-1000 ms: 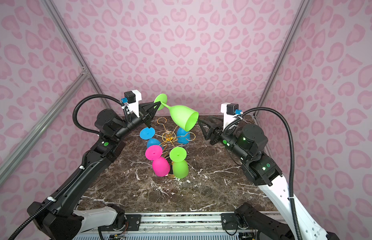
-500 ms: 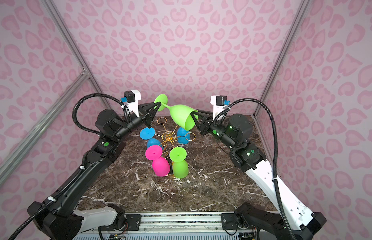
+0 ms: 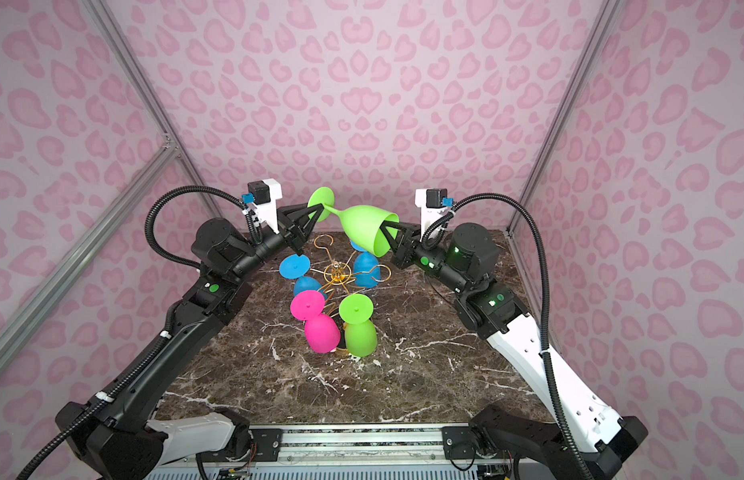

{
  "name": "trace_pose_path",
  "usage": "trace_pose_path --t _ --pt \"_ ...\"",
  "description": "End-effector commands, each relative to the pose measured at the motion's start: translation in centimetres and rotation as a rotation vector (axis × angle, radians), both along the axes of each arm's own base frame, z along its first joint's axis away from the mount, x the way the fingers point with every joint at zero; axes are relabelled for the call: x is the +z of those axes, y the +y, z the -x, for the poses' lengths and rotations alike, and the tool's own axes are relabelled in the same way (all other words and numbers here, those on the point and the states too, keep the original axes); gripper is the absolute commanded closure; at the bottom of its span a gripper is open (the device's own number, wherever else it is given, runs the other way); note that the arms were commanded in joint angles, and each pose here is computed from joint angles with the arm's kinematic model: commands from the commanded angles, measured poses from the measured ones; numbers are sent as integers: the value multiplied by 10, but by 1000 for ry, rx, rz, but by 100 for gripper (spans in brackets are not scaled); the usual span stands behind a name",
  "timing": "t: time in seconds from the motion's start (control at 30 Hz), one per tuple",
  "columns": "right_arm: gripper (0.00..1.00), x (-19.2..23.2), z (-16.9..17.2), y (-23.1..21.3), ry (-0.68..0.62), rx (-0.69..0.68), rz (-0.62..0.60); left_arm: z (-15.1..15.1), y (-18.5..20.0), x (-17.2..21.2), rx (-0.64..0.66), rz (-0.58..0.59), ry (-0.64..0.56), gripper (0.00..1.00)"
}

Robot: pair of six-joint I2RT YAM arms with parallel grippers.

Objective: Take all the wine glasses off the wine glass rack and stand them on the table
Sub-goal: 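Grasp the glass bowl rim with the right gripper while the left holds the base, then carry the glass to the far table corner with the right gripper while the left opens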

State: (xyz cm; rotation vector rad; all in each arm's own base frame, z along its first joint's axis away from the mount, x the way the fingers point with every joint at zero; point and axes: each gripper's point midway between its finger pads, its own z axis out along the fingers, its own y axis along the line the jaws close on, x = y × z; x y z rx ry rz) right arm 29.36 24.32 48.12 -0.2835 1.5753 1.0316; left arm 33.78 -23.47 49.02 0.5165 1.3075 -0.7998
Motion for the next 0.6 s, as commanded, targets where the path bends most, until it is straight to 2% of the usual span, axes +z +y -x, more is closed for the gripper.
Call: trace_pose_path --t 0.0,0.13,0.27,0.47,0.57 --pt "100 17 6 -8 -35 -19 -34 0 9 7 44 22 -21 65" --pt "100 22 11 -27 -51 -85 -20 2 19 6 97 24 -29 39" --pt "100 15 5 -63 -24 -221 48 4 35 3 182 19 -42 23" --pt "100 -13 -19 -133 95 -436 164 10 92 6 382 81 -21 0" --pt "100 -33 -34 -157 171 -516 272 23 124 10 476 137 -35 3"
